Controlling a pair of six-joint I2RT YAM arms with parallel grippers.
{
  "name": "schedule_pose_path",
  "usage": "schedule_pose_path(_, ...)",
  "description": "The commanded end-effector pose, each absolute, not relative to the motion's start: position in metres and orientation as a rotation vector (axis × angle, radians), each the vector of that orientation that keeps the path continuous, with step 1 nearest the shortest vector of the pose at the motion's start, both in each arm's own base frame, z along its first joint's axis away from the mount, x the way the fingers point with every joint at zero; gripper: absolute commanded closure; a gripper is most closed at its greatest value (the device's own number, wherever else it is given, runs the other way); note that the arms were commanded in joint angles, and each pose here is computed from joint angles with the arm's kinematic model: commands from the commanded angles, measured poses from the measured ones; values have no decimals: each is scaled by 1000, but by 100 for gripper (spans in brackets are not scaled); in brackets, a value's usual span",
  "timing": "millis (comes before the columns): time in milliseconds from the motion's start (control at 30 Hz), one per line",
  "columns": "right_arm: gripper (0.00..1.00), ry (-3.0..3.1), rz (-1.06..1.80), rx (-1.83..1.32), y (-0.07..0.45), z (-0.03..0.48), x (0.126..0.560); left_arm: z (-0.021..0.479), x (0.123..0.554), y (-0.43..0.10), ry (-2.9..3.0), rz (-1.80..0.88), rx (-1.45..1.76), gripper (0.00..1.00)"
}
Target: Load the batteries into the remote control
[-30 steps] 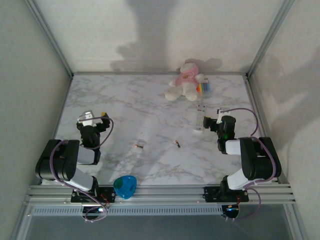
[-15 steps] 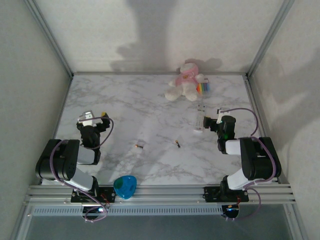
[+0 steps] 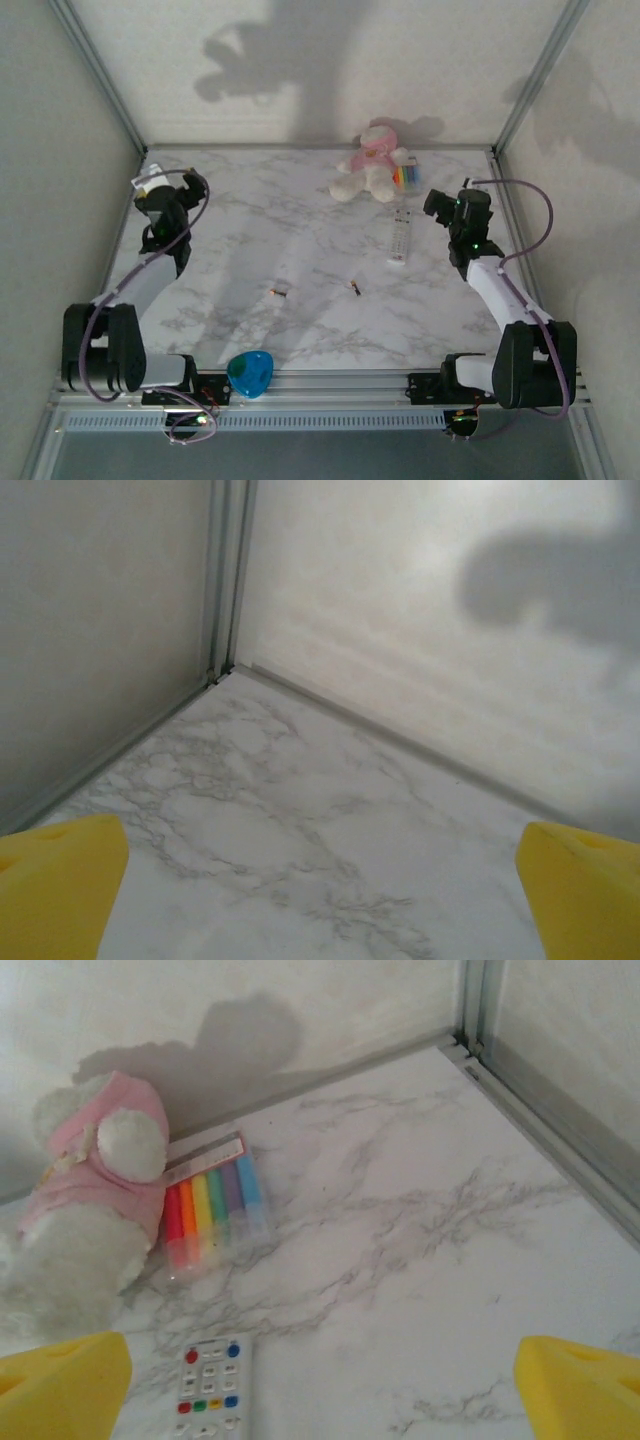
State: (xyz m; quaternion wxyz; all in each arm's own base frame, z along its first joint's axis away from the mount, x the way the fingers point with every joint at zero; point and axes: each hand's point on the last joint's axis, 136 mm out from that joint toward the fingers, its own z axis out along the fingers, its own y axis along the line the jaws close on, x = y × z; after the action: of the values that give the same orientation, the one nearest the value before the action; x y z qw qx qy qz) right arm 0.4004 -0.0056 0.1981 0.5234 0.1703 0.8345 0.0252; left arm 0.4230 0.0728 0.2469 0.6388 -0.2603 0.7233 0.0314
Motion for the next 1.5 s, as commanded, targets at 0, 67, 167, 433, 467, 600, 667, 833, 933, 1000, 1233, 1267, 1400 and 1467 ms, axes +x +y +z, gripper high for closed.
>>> schedule_pose_path(0, 1, 2213, 175, 547, 7, 169, 375, 236, 407, 71, 1753, -25, -743, 0)
schedule_pose_path(67, 1, 2282, 200, 548, 18, 165, 370, 238, 404, 62, 1774, -101, -763, 0)
schedule_pose_path(167, 1, 2370, 188, 525, 34, 156, 360, 232, 398, 46, 1825, -180, -790, 0)
schedule_pose_path(433, 4, 2601, 125, 372, 85, 109, 343, 220, 382, -41, 1969, -342, -572, 0)
schedule_pose_path(467, 7, 2623, 115, 361, 88, 104, 342, 221, 380, -48, 1976, -361, -553, 1)
schedule_pose_path(600, 11, 2687, 61, 297, 101, 85, 345, 215, 374, -55, 2020, -387, -553, 0)
schedule_pose_path(667, 12, 2695, 71, 267, 109, 79, 348, 213, 372, -53, 2027, -367, -573, 0)
schedule_pose_path(833, 17, 2734, 3, 254, 109, 59, 355, 209, 366, -47, 2017, -343, -649, 0)
schedule_pose_path(933, 22, 2760, -9, 254, 110, 48, 354, 208, 365, -40, 2010, -305, -694, 0)
schedule_pose_path(1000, 24, 2765, -13, 250, 110, 40, 353, 208, 363, -41, 2023, -288, -685, 0)
schedule_pose_path(1233, 36, 2794, -25, 227, 110, 24, 352, 210, 359, -42, 2030, -277, -661, 0)
schedule_pose_path(1267, 37, 2794, -28, 225, 110, 22, 351, 211, 359, -42, 2030, -278, -661, 1)
schedule_pose_path(1400, 39, 2803, -32, 202, 111, 17, 349, 214, 358, -45, 2033, -290, -647, 0)
schedule_pose_path(1467, 42, 2809, -38, 198, 110, 13, 347, 217, 358, -48, 2032, -311, -629, 0)
